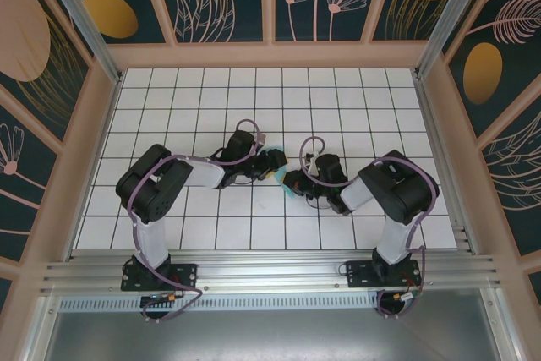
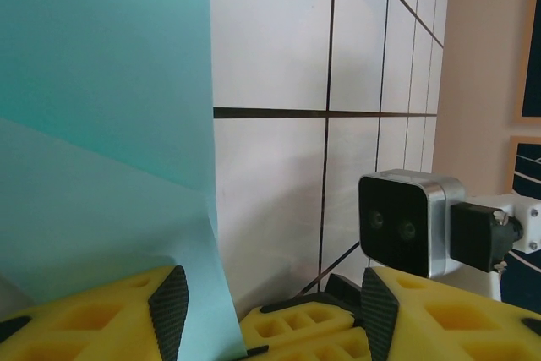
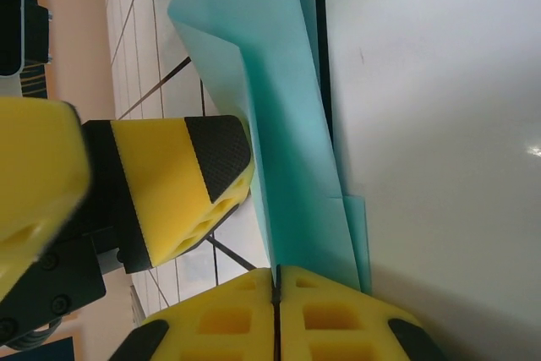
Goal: Fold a paper plane with a square sheet of paper (pick it up from the middle)
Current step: Fold the wing for the fifth time at the center of the table.
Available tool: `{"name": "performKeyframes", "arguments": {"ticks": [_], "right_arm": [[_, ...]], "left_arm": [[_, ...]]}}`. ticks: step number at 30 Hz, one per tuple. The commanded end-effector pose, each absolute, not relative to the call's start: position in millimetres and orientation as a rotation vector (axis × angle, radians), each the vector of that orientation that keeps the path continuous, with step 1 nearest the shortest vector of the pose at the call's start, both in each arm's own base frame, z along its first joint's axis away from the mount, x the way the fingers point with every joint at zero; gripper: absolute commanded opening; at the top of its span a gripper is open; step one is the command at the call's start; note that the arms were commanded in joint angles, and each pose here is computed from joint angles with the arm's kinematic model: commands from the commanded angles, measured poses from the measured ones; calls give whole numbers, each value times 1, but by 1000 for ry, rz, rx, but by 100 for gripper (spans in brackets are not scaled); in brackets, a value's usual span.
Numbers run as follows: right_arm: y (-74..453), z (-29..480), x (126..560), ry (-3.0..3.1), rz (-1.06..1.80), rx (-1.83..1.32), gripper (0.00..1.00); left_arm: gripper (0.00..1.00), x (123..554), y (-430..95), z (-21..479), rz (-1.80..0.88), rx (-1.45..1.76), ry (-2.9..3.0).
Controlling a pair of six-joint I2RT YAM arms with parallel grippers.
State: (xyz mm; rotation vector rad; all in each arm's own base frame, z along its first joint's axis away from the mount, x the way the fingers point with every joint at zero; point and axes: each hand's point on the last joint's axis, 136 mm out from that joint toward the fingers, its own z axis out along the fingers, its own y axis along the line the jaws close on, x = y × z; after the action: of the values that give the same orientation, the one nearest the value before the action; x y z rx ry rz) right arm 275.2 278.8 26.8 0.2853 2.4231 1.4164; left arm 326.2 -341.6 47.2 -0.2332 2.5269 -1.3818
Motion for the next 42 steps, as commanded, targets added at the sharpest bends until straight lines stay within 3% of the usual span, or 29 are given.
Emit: {"name": "performKeyframes", "arguments": {"ticks": [1,8,13,21,42], "right_arm": [[274,27,276,2459,1352,275,12],[281,25,274,2508,1370,248,15],[280,20,274,2529,1365,277,4],[279,27,273,2488,1450,376,2],[269,8,268,2511,1462,554,2]], "left_arm": [[60,330,-347,51,-1379,-167,2507],[60,331,-350,59,-1391,-118,2490],[61,334,-349,73,-1366,-92,2470],[65,343,-323,105,-1249,-214,2360],[63,332,-357,81,-1491,-83,2403]]}}
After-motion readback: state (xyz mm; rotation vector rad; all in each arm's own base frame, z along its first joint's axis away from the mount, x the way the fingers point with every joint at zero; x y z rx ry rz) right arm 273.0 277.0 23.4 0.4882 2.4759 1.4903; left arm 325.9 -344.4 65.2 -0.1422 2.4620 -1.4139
